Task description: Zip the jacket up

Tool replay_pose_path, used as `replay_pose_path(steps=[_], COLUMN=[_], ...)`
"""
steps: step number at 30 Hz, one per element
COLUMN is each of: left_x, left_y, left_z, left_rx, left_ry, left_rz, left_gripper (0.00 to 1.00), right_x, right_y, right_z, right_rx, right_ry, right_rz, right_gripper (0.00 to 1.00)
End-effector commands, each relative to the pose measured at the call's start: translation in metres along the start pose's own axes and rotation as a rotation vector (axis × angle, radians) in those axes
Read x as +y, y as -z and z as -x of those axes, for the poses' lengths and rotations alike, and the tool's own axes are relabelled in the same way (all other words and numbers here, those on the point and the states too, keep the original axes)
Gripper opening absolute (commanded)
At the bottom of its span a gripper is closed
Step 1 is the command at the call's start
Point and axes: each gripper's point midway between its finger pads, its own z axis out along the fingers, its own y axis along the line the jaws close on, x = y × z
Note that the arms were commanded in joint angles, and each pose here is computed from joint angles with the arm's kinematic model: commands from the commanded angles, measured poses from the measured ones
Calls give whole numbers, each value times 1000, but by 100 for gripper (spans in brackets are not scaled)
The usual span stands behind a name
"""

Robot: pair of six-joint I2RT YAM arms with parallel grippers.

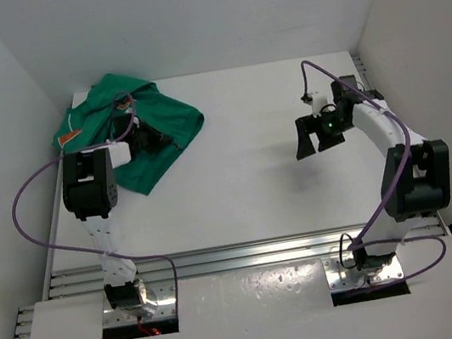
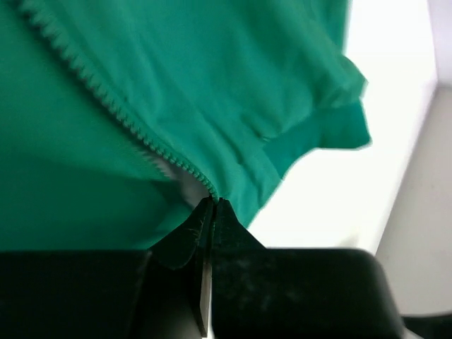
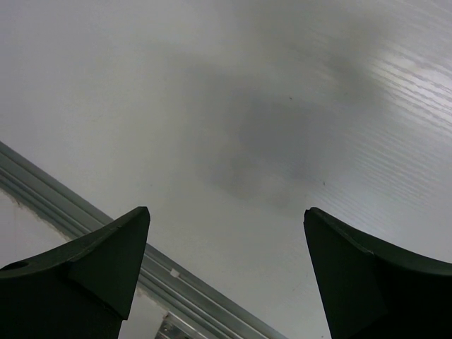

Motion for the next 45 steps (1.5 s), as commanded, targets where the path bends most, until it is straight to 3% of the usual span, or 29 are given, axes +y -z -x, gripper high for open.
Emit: replay_pose_path(steps=[1,3,10,17,22,31,45], left_x=[-41,-56,-69,-61,-58,-89,-122], left_y=[7,13,37,65,83,106,116], left_z=[16,4,-21,-64,-87,-82,-62], left_rx=[-14,48,170,342,446,437,401], left_ry=[-97,-166,-336,-386,-440,-479,-462], left_rz=[-170,-271,-386,-515,-617,-762,-846], left_gripper=[5,3,0,0,0,0,0], right_x=[19,23,68,114,144,187,220], right_y=[1,0,-16,-32,-60,-97,-132], right_z=[23,32,80,154,171,153,161], right_rx=[-56,-74,-135,-197,-162,-81,-76], right_ry=[48,51,85,37,8,-31,-73], right_rz=[66,87,233,445,603,735,824], right_gripper=[90,90,90,90,90,90,87])
